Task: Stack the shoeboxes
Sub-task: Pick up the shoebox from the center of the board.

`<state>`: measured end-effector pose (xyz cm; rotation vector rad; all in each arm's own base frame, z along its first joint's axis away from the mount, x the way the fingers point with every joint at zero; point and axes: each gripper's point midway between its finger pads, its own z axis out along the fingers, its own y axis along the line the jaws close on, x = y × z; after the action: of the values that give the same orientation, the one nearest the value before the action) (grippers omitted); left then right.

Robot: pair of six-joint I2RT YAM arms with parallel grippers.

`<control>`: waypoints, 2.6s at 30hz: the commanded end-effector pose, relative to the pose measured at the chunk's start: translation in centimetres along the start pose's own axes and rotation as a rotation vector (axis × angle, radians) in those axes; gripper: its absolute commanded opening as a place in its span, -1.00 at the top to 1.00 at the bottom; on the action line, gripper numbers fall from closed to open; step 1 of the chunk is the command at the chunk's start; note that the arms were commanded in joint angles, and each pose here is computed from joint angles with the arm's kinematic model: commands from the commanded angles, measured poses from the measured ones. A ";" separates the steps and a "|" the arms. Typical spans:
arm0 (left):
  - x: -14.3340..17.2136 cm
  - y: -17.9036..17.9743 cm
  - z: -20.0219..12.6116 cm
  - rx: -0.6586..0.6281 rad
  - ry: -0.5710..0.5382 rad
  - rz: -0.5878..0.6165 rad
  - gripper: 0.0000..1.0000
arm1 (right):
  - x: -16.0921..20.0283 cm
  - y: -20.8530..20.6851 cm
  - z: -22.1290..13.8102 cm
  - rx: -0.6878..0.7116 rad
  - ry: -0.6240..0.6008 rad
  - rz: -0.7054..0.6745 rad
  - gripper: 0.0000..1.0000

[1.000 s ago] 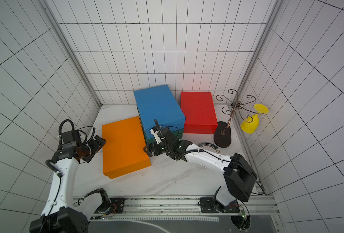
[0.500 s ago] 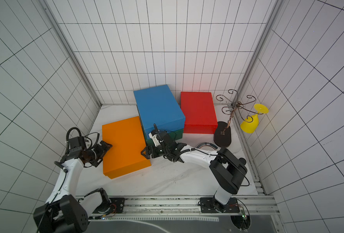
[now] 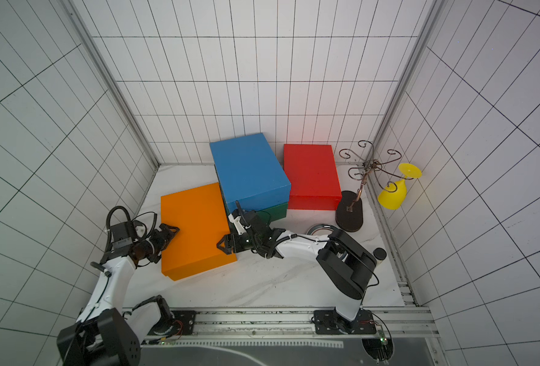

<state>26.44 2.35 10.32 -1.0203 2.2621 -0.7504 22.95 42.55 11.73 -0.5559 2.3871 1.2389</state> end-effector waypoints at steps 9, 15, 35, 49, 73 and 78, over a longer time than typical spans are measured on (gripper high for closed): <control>2.7 -2.5 -2.0 0.143 0.034 -0.007 -0.82 | 0.8 6.6 0.9 -0.139 0.021 -0.081 -0.42; 2.3 -4.8 -4.5 0.199 -0.019 0.014 -0.78 | -0.3 10.1 0.1 -0.178 0.003 -0.148 -0.30; 0.7 -7.2 -8.7 0.170 -0.125 0.025 -0.80 | -6.8 18.2 -3.5 -0.231 -0.125 -0.320 0.11; -3.0 -12.5 -12.8 0.277 -0.249 0.032 -0.81 | -11.2 21.9 -5.3 -0.242 -0.178 -0.401 0.19; -5.0 -25.3 -18.2 0.638 -0.330 0.021 -0.81 | -19.3 23.2 -12.8 -0.205 -0.345 -0.441 0.22; -4.4 -28.7 -18.2 0.704 -0.320 0.036 -0.81 | -20.3 22.1 -14.1 -0.180 -0.374 -0.424 0.22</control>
<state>31.22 -0.66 34.43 -0.9639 1.7084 -0.8861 30.55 42.81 45.16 -0.5729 1.7612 1.0909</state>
